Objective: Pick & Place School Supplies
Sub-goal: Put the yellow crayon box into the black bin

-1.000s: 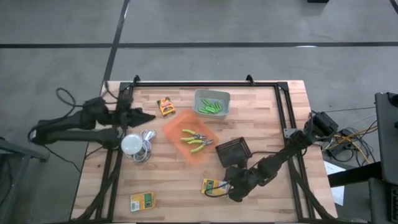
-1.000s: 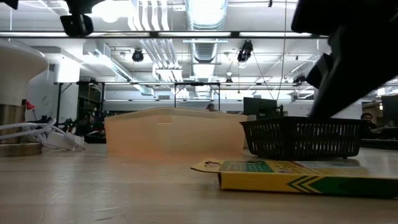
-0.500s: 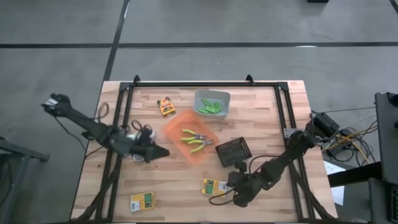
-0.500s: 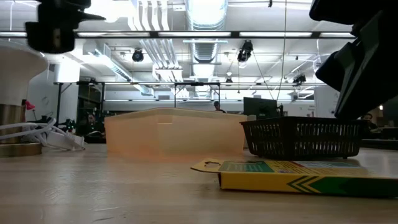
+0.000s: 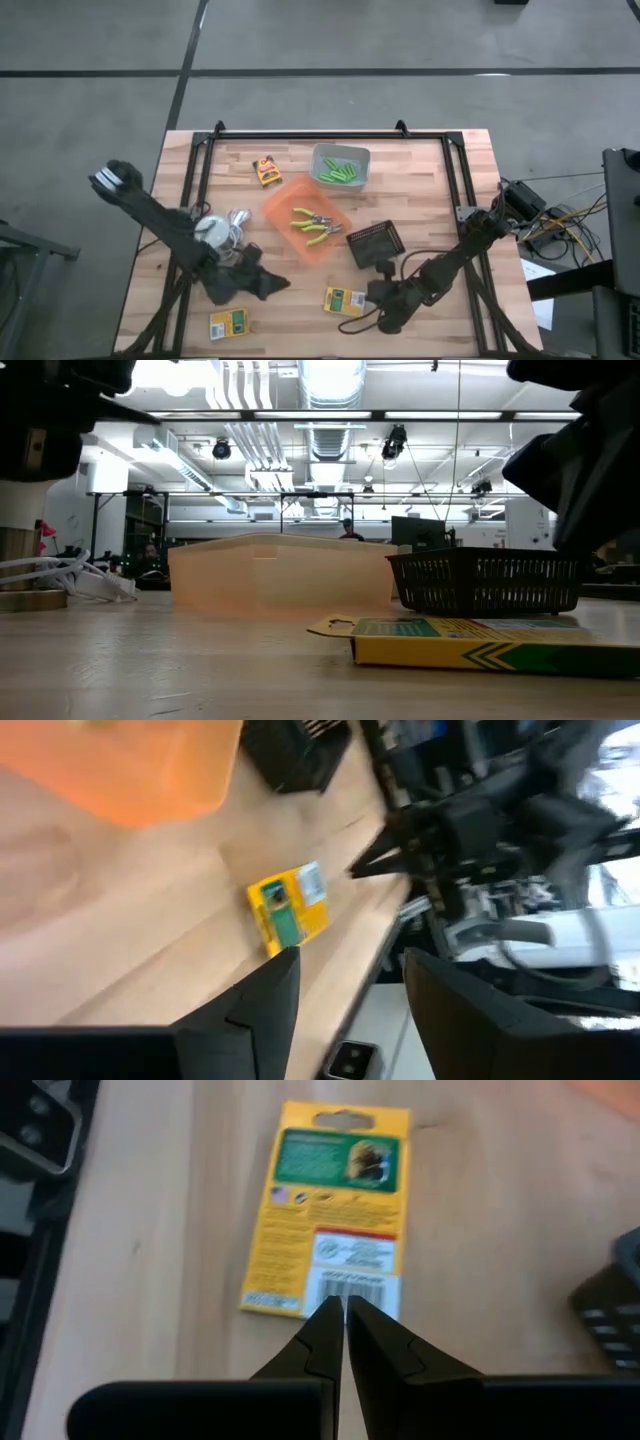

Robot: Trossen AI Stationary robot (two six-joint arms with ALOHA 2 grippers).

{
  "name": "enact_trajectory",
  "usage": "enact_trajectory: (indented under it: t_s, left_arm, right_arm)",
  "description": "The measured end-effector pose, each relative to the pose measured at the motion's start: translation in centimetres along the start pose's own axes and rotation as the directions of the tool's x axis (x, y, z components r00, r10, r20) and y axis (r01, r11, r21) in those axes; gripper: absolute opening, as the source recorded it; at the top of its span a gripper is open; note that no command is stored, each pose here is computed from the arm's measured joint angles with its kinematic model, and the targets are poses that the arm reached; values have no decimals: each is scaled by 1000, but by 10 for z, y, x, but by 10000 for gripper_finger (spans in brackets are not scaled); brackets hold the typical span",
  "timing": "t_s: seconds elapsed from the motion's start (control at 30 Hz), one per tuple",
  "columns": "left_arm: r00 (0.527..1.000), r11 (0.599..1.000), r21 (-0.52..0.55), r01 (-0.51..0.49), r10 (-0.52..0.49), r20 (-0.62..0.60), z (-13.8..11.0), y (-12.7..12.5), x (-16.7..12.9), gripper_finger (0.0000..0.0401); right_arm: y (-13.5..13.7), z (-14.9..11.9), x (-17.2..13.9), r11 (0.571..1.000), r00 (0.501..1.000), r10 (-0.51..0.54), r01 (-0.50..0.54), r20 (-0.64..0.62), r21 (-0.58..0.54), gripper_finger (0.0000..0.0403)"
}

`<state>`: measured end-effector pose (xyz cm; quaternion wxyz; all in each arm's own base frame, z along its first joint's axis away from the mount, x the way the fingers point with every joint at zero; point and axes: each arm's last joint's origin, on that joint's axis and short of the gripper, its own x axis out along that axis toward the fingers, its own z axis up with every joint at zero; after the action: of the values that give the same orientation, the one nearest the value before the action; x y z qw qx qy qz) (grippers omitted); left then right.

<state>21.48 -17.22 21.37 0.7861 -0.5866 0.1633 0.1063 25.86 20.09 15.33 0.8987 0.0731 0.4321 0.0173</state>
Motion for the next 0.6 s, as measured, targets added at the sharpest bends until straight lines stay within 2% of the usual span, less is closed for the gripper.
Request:
enact_trajectory:
  t_s: [0.13, 0.4, 0.6]
  left_arm:
    - [1000, 1000, -7, -26, 26, -16, -17, -7, 22, 186]
    - [995, 998, -9, -62, 61, -79, -44, -15, 54, 186]
    - [989, 996, -2, -94, 93, -111, -59, -12, 71, 186]
  right_arm:
    - [2, -1, 0, 998, 999, 43, -44, -28, -53, 18]
    - [-1, -5, 1, 998, 999, 37, -39, -40, -49, 18]
    - [2, 1, 2, 989, 994, 105, -103, 15, -105, 18]
